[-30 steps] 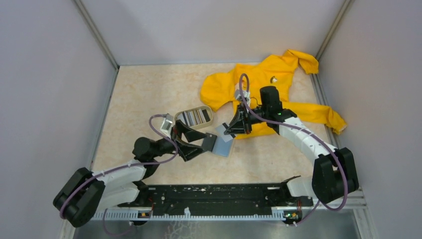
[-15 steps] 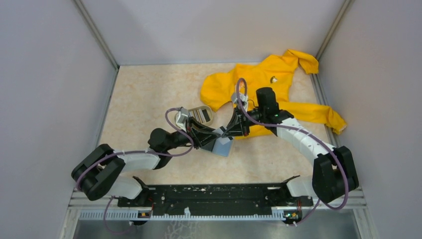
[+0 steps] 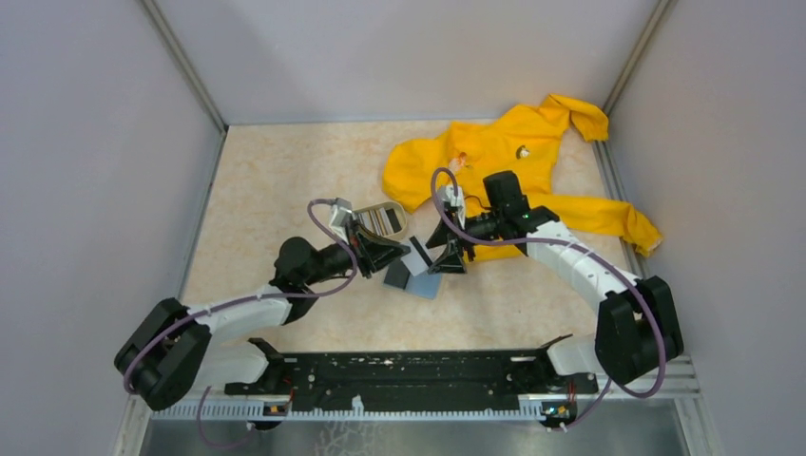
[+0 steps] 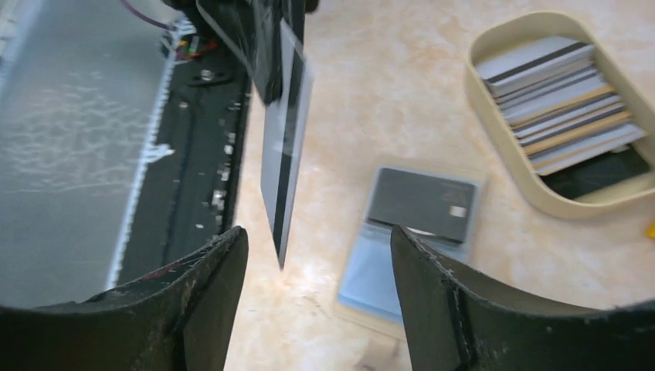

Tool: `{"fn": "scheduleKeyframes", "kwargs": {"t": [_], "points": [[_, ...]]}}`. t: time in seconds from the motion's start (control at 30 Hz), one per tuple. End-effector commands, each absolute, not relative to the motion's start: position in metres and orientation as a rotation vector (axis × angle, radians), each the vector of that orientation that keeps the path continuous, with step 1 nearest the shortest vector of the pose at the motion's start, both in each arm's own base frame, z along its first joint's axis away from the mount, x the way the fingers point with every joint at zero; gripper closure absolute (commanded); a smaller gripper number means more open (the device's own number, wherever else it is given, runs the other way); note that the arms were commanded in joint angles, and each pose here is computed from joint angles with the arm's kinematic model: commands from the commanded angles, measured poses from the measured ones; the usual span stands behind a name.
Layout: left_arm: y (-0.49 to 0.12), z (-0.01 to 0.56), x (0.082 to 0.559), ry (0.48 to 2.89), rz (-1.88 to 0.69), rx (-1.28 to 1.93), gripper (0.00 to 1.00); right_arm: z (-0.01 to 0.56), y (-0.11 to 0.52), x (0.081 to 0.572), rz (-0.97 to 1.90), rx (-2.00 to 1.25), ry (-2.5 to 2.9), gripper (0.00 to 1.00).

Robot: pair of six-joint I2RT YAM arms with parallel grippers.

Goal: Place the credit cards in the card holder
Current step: Insert the credit card into the card holder.

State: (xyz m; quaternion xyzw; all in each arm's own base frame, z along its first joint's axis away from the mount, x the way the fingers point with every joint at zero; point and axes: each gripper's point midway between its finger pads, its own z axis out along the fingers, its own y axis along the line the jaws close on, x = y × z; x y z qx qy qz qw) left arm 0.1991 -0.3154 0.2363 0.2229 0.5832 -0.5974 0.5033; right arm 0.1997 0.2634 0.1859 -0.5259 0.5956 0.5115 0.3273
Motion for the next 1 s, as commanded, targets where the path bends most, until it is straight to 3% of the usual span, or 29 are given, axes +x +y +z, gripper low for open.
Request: {"fn": "scheduleKeyframes", "kwargs": {"t": [0.0, 0.33, 0.53, 0.6, 0.77, 0.97], "points": [[-0.287, 0.195, 0.214, 1.680, -1.388, 0.402, 1.00, 0.178, 0.250, 0.227, 1.009, -1.512, 1.508, 0.31], [-0.243, 0.123, 0.225, 1.975, -1.235, 0.211, 1.00, 0.118, 0.247, 0.196, 0.869, -1.822, 1.221, 0.27], [-0.232, 0.107, 0.235, 2.065, -1.070, 0.234, 1.00, 0.068, 0.278, 0.168, 0.806, -2.084, 1.245, 0.69], [-0.230, 0.111, 0.236, 2.055, -1.054, 0.248, 1.00, 0.052, 0.285, 0.160, 0.774, -2.161, 1.272, 0.77], [-0.228, 0.112, 0.236, 2.045, -1.035, 0.260, 1.00, 0.029, 0.293, 0.157, 0.658, -2.264, 1.340, 0.86], [-0.229, 0.113, 0.235, 2.041, -1.050, 0.270, 1.00, 0.021, 0.282, 0.173, 0.522, -2.284, 1.402, 0.87]]}}
